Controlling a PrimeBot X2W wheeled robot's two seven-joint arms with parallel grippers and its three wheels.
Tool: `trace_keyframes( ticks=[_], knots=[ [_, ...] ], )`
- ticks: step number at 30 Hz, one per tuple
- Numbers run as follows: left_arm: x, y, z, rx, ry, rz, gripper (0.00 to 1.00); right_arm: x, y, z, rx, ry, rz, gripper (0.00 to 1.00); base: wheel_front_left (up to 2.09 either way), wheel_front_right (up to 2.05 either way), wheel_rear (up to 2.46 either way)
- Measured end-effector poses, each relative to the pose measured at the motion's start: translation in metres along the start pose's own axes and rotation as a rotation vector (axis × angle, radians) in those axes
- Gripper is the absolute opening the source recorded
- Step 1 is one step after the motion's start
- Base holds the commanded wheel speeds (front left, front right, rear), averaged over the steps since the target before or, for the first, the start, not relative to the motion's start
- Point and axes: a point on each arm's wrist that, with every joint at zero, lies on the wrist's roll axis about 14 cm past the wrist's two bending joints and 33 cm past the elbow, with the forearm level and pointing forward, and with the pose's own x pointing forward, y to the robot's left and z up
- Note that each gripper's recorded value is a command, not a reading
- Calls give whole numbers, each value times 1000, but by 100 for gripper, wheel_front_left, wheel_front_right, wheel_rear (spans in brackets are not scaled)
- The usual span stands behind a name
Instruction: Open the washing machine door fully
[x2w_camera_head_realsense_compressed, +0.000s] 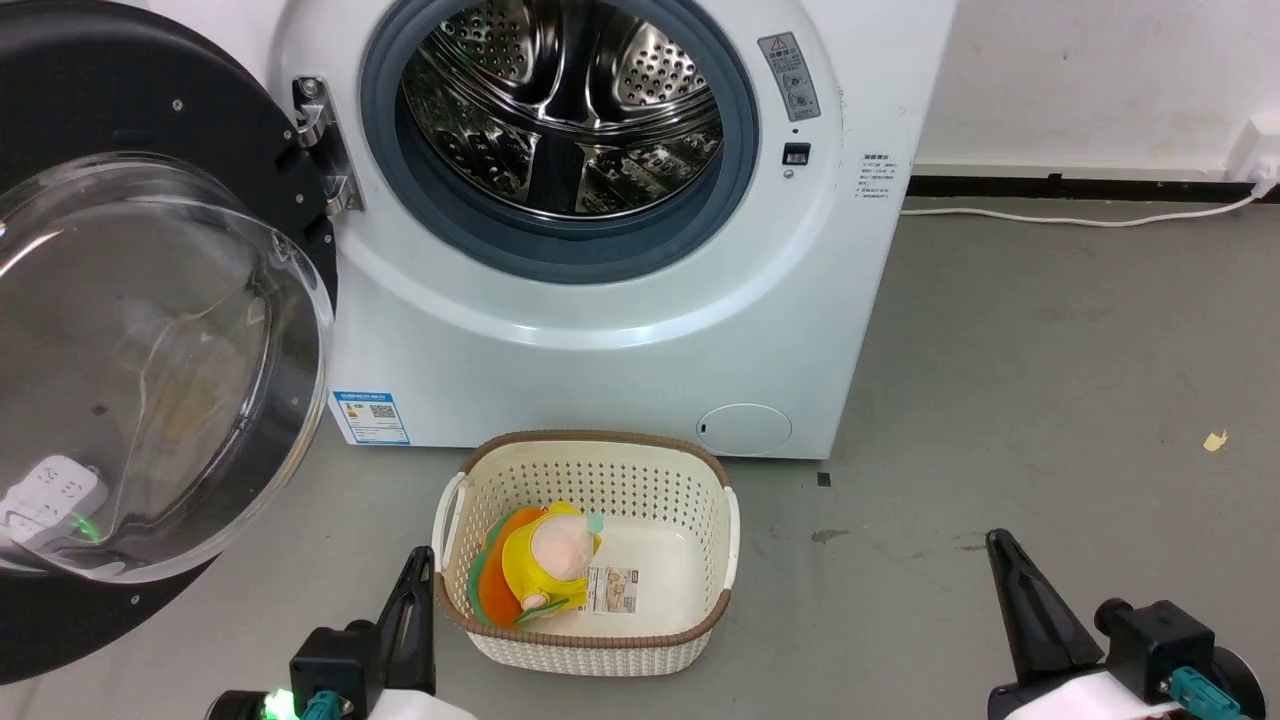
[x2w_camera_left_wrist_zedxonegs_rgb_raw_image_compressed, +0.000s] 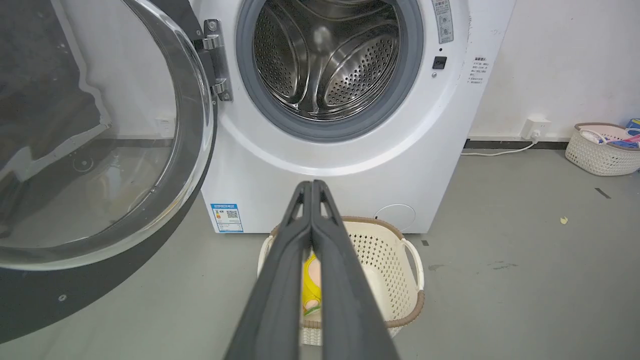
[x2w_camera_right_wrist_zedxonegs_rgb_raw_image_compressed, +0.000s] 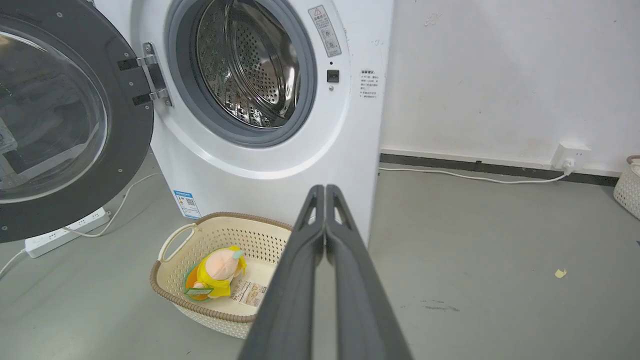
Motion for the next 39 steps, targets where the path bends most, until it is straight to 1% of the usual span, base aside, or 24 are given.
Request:
trace_keyframes(
  ticks=[39],
  knots=[
    [9, 8, 7, 28, 24, 13, 0, 7, 1, 2, -40, 46, 9, 0, 0, 0, 0]
  ],
)
